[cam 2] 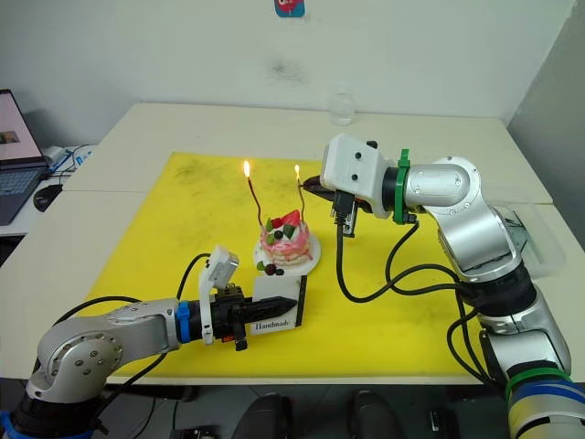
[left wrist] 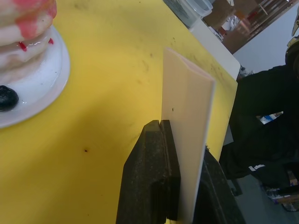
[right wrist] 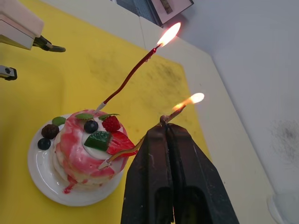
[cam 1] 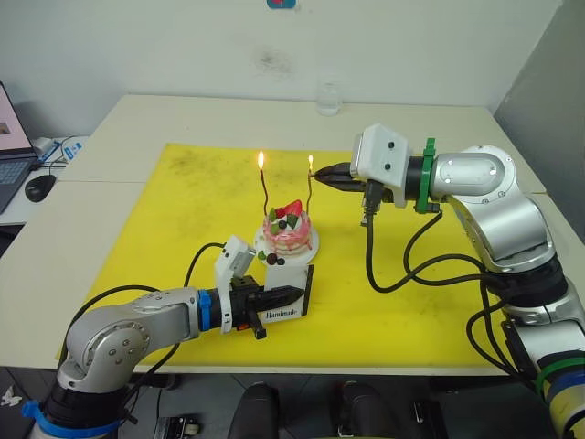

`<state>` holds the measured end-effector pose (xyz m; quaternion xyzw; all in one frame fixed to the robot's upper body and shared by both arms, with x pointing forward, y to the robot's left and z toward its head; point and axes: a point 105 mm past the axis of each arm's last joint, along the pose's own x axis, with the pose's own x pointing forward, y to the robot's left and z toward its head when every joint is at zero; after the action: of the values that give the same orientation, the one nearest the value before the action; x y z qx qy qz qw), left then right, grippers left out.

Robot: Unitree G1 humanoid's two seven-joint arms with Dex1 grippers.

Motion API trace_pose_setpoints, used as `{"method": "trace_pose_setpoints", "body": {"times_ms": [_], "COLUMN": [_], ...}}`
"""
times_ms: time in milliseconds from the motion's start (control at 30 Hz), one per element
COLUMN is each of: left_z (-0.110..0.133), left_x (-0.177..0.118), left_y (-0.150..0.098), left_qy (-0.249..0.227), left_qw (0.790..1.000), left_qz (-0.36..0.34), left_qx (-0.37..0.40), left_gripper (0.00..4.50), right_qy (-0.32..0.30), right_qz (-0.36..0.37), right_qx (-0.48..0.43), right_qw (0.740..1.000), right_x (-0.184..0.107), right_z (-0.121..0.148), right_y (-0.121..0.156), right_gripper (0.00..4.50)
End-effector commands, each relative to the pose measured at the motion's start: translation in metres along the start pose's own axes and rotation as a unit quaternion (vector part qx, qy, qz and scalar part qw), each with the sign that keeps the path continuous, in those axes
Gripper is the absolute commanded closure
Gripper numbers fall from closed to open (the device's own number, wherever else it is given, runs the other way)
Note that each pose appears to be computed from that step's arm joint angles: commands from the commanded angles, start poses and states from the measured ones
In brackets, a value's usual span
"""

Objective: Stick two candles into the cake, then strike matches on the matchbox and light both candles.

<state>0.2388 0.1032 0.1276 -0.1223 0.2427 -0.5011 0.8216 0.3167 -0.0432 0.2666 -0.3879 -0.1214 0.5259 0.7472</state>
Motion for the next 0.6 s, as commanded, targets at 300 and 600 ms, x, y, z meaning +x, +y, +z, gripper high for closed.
{"method": "trace_pose_setpoints", "body": {"times_ms": [300, 600], "left_z": [0.001, -0.003], "left_x": [0.002, 0.011], "left_y": [-0.005, -0.01], "left_qy": [-0.011, -0.016], "left_qw": [1.0, 1.0], "left_qz": [-0.007, -0.018], "left_qx": [0.006, -0.004], "left_gripper": [4.5, 4.5], "right_qy": [0.059, 0.232], "right_qz": [-0.038, -0.273], "right_qx": [0.05, 0.156], "right_qw": [0.996, 0.921], "right_x": [-0.058, -0.156], "right_z": [-0.015, -0.102], "right_y": [0.01, -0.013], "right_gripper": [4.47, 4.47]}}
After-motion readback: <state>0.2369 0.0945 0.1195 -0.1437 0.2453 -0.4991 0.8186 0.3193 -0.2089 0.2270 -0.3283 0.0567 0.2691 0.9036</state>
